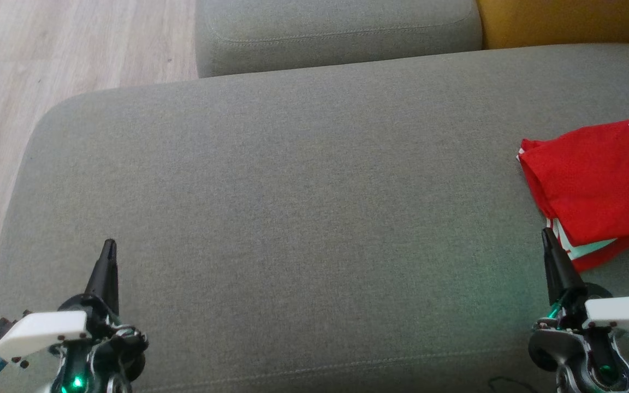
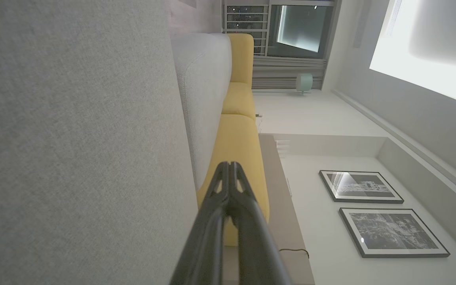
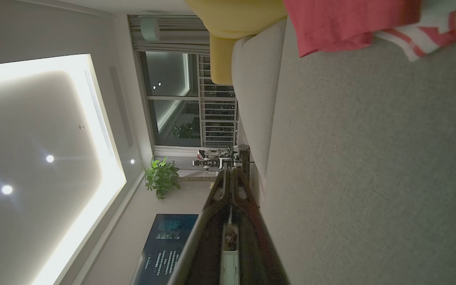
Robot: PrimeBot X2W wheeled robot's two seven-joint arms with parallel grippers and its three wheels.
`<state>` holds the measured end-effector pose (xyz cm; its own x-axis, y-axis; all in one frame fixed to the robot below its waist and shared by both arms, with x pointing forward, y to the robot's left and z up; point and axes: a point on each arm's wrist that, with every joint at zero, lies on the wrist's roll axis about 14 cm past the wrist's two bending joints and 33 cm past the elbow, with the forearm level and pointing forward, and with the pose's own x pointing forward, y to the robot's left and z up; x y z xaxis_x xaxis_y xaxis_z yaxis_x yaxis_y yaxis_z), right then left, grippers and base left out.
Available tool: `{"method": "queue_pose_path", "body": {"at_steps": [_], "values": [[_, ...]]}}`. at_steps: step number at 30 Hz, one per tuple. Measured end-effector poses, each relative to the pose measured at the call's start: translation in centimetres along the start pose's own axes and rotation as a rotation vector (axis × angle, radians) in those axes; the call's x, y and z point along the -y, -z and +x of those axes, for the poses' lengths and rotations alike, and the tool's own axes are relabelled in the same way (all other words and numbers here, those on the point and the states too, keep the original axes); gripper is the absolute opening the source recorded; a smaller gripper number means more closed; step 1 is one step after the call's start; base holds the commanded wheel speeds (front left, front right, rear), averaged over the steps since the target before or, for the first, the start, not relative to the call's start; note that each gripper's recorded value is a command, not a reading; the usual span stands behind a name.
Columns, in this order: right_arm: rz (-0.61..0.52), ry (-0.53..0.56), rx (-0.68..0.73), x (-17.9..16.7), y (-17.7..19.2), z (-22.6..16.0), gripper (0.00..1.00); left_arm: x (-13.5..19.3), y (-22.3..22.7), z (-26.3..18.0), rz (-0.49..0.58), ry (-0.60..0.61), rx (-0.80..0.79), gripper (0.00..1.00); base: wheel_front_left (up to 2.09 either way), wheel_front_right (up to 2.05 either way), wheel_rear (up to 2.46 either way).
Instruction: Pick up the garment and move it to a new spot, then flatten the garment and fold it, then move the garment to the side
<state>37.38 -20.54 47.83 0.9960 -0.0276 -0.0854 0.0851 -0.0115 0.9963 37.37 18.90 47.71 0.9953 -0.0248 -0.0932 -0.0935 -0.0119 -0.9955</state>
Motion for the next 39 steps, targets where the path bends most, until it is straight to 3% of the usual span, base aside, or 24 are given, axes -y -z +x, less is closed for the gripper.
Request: {"method": "queue_pose_path", "body": {"at_steps": [39], "values": [[0.000, 0.000, 0.000, 0.00, 0.00, 0.00, 0.00, -0.01, -0.13, -0.01, -0.005, 0.000, 0.008, 0.00, 0.00, 0.00, 0.00]]}}
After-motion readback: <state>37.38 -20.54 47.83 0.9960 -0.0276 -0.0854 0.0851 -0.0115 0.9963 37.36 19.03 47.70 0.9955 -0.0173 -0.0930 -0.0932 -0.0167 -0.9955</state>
